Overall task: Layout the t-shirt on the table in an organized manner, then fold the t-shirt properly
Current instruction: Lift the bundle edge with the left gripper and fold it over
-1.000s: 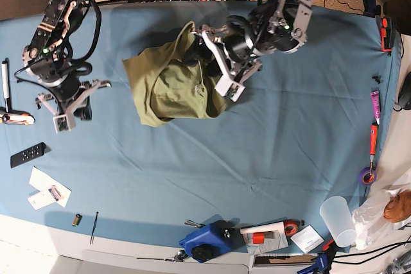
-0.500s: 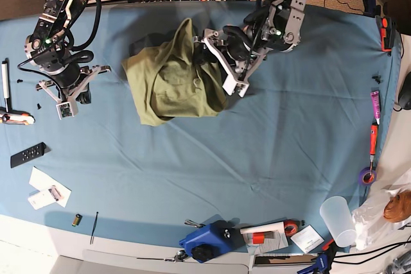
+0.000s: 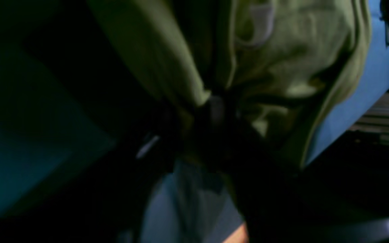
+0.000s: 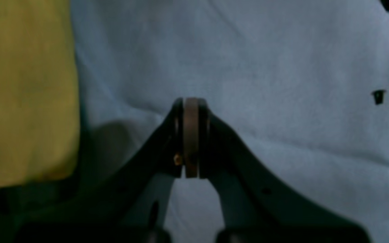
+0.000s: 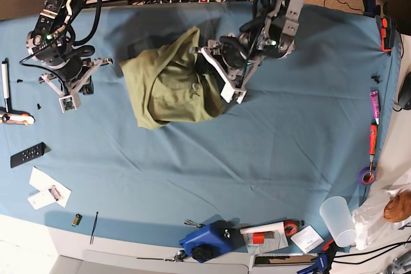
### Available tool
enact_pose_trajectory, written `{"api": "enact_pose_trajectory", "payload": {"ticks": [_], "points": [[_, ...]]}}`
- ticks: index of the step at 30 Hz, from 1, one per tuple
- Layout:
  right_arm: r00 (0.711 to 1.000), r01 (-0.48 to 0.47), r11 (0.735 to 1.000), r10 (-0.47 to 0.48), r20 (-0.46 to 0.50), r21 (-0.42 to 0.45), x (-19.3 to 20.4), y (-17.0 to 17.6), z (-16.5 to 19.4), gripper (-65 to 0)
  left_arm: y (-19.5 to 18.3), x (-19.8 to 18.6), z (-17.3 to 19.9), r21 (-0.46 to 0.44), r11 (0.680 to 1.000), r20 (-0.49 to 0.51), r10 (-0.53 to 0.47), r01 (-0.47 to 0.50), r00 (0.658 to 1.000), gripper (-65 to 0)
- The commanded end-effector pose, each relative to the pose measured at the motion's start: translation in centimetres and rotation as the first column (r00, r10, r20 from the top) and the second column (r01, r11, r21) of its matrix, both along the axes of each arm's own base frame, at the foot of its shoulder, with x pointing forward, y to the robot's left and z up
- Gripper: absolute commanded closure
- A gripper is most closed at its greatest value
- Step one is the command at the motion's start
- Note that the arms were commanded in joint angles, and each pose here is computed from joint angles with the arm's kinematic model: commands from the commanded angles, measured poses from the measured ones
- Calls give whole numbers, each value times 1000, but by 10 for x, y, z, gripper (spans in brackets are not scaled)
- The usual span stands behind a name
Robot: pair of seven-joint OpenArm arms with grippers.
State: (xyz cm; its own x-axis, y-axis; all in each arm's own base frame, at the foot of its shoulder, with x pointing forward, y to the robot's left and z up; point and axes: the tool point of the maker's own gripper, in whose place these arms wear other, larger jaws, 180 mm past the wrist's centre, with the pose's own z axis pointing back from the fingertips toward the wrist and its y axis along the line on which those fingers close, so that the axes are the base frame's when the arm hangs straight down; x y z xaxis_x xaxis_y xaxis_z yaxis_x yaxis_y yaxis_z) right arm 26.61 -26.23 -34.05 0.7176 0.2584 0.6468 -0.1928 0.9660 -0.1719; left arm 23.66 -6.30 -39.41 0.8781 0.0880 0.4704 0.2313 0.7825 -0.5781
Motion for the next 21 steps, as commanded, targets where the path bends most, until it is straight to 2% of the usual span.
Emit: {"api": "enact_pose_trajectory", "payload": {"ticks": [1,7,13,18,21], "points": [[999,-6,1000,7,46,-10,7,-2,13,0,-3,2,4,-6,1000,1,-6,6,1000,-13],[1000,-9,1000,9,-2,-4,-9,-1,0,0,7,15,4,107,992,52,-74,68,996,0],[992,-124,983,126,-4,133,-23,31,-6,0,14,40,19,137,987,118,-99,83,988,0],[988,-149,971,151,0,187,-26,43,-6,0,32,58,25,201,975,176,-136,99,975,0],[986,-166,951,169,12,261,-27,55,-3,0,37,68,33,231,964,227,-184,130,956,0]]}}
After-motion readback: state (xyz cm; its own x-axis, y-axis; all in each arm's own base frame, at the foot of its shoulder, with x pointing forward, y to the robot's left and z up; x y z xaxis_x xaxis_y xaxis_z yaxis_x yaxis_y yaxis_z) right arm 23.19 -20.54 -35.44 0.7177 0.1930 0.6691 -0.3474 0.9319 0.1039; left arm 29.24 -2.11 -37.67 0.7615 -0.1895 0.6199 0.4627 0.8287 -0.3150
